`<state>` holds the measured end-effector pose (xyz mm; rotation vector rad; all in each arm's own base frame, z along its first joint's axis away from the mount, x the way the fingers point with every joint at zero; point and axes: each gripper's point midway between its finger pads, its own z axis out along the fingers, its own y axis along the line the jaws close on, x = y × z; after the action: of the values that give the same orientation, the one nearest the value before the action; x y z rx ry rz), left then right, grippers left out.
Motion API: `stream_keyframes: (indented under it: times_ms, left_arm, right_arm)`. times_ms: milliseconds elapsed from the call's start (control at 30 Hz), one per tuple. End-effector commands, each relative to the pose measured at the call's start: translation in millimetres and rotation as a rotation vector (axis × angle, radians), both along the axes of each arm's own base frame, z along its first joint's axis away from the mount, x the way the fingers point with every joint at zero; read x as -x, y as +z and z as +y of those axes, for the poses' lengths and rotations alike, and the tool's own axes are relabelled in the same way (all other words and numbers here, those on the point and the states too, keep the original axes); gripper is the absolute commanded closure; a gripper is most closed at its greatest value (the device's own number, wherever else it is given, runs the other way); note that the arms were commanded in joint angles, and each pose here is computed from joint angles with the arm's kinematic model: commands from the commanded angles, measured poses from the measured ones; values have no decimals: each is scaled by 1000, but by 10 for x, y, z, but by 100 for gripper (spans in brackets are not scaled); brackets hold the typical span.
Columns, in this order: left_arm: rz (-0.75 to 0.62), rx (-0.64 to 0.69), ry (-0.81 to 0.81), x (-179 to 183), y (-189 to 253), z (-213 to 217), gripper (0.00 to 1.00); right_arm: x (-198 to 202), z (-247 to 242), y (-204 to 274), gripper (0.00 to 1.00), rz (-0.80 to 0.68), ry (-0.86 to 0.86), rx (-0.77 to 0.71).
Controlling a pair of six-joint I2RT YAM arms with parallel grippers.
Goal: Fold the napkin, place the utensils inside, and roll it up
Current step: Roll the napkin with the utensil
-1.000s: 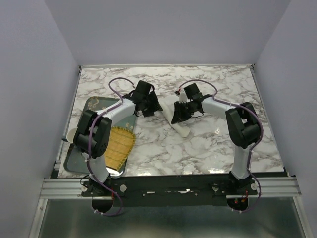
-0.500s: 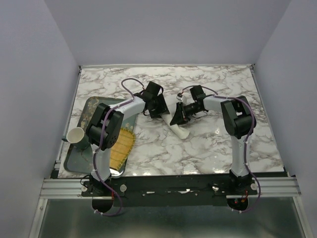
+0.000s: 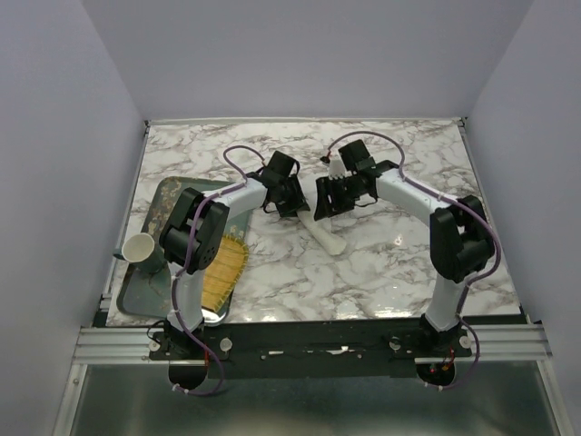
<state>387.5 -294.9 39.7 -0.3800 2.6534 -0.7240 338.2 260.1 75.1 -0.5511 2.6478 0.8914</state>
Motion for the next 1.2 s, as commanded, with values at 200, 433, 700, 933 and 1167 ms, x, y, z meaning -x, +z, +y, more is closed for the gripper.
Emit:
stream_keyframes:
  times_ms: [200,433,700,933,1167]
  left_arm:
    - [49,-8,9,112,-54,64,52]
    - [58,7,22,117,-60,69,53]
    - [67,19,17,123,-64,56,53]
    - [74,36,7,105,-47,28,53]
    - [60,41,-8,81,3,28,48]
  right_arm:
    - [65,78,-65,39,-282,-89,449]
    - [98,243,-208,38,-345,-54,494]
    - [128,225,-395,34,-398,-32,585]
    - [68,38,-516,34,-509,-39,756]
    - [-2,-39,-535,36,-560,-77,779]
